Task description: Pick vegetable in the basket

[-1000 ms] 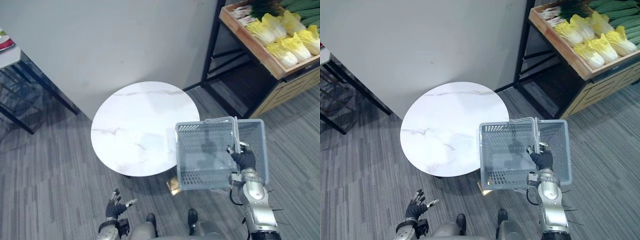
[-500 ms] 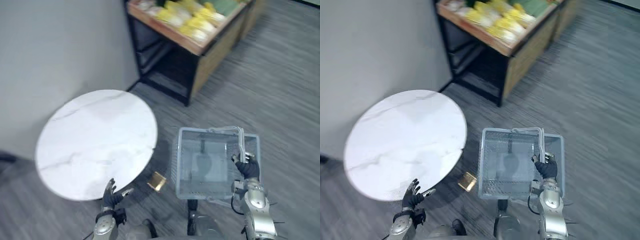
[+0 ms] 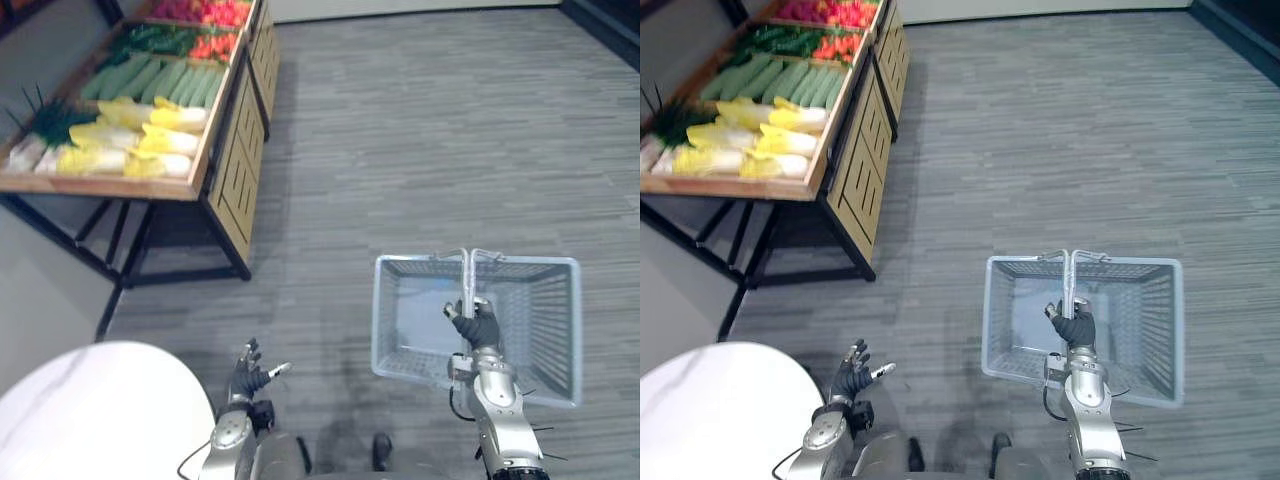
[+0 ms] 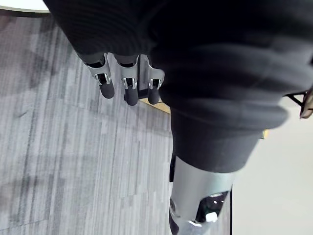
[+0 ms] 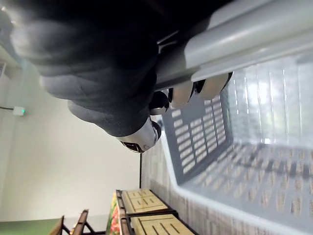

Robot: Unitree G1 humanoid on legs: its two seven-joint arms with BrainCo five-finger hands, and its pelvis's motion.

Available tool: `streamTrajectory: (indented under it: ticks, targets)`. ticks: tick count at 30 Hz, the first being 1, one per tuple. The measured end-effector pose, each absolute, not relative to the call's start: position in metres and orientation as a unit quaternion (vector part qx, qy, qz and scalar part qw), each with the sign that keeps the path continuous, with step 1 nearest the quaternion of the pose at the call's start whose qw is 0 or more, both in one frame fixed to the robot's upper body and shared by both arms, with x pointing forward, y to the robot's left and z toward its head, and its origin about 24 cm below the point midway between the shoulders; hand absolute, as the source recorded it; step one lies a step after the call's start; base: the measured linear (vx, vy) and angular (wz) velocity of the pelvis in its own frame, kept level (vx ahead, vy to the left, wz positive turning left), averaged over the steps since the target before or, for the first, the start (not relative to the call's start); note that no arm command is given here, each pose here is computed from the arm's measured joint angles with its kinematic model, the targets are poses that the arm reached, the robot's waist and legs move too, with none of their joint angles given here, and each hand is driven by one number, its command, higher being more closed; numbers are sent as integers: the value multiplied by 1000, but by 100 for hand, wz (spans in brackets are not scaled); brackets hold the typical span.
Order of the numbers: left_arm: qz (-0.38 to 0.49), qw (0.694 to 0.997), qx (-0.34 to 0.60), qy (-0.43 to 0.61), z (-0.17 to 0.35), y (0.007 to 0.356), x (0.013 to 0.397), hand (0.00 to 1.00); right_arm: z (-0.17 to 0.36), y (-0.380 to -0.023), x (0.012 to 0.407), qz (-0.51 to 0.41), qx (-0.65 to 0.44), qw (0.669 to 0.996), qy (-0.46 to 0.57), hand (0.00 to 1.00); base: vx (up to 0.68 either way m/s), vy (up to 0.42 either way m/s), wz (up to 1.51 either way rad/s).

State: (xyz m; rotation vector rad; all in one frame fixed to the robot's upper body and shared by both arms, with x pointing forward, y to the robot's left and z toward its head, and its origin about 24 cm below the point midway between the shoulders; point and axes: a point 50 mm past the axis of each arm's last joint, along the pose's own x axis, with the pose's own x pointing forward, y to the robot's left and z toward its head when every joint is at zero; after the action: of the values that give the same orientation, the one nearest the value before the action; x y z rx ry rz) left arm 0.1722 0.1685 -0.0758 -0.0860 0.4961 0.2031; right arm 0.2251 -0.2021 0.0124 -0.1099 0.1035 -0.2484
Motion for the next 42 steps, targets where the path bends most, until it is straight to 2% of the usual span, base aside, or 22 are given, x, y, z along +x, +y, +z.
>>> streamTrajectory:
  ticks: [5,9,12,19,24,28,33,36,42]
  targets:
    - [116,975,-40,187,-52,175,186,0,12,-194,233,-99,-58,992,54,100,468,290,-46]
    - [118,972,-28,200,-56,178,178,0,-9,-184,232,-92,-45,990,100,100,631,209,-17]
    - [123,973,-21,195,-54,181,180,0,-8,-182,234,-78,-52,991,98,100,571,12,27]
    - [122,976,-9,180,-48,186,189,0,-1,-182,240,-58,-68,992,84,100,686,-168,52]
    - [123,973,-46,190,-54,167,194,0,0,-184,242,-54,-89,991,87,100,711,-313,65]
    - [126,976,-47,170,-45,168,197,0,5,-191,241,-81,-82,990,77,100,520,-125,63]
    - [129,989,-26,63,2,169,206,0,1,-235,224,-167,-97,977,91,100,421,56,87]
    - [173,984,31,-41,50,181,207,0,-5,-237,220,-189,-82,973,101,100,422,114,82]
    - [206,966,77,-138,88,181,204,0,-28,-241,206,-206,-71,964,152,100,374,91,89]
